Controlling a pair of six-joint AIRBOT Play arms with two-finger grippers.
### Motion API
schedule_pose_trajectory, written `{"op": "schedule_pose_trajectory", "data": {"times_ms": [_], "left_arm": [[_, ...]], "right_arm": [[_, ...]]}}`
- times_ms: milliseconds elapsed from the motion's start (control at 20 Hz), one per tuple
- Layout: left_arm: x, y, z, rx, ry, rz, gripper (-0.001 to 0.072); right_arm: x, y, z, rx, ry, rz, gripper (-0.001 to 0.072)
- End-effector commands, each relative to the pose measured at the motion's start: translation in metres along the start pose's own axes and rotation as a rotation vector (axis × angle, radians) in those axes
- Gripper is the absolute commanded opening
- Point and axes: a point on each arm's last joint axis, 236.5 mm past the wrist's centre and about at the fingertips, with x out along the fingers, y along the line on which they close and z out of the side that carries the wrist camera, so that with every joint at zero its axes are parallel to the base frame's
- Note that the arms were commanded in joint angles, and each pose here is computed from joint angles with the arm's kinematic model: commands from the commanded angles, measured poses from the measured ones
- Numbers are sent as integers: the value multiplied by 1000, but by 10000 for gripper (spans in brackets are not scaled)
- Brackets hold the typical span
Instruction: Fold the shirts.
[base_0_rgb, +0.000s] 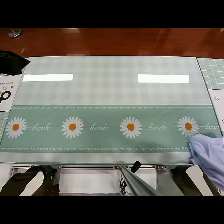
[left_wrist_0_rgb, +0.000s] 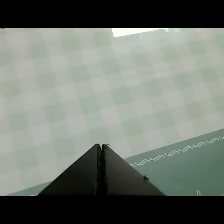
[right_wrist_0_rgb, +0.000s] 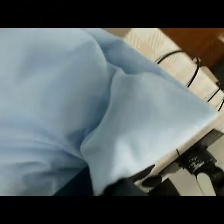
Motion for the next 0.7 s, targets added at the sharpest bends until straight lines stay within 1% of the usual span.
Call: {"op": "schedule_pose_trajectory", "data": {"times_ms": [0, 100, 150, 200, 300, 350, 400, 500, 550, 600, 650], "left_arm": [[0, 6, 2, 8, -7, 26, 20], [0, 6, 2, 8, -8, 26, 20], [0, 6, 2, 7, -8, 26, 20], [0, 6, 2, 7, -8, 26, 20], [3, 7, 1, 5, -2, 25, 21], [3, 8, 1, 4, -1, 25, 21], [5, 8, 1, 3, 2, 24, 21], [11, 10, -1, -3, 16, 19, 31], [19, 13, -3, -11, 29, 18, 196], [31, 17, -8, -24, 55, 13, 459], [46, 20, -15, -36, 93, 1, 528]], "right_arm": [[36, -10, -47, 52, 218, 12, 173], [47, -13, -51, 37, 225, 23, 356], [48, -15, -50, 24, 210, 15, 402], [48, -20, -47, 9, 196, -4, 507], [42, -20, -33, -25, 137, -1, 506], [32, -17, -19, -29, 83, 27, 506], [14, -10, 5, -38, -3, 78, 506], [-44, 21, 63, -87, -228, 241, 504], [-87, 43, 92, -129, -369, 337, 505], [-138, 69, 116, -187, -528, 436, 504], [-200, 102, 133, -265, -706, 548, 504]]}}
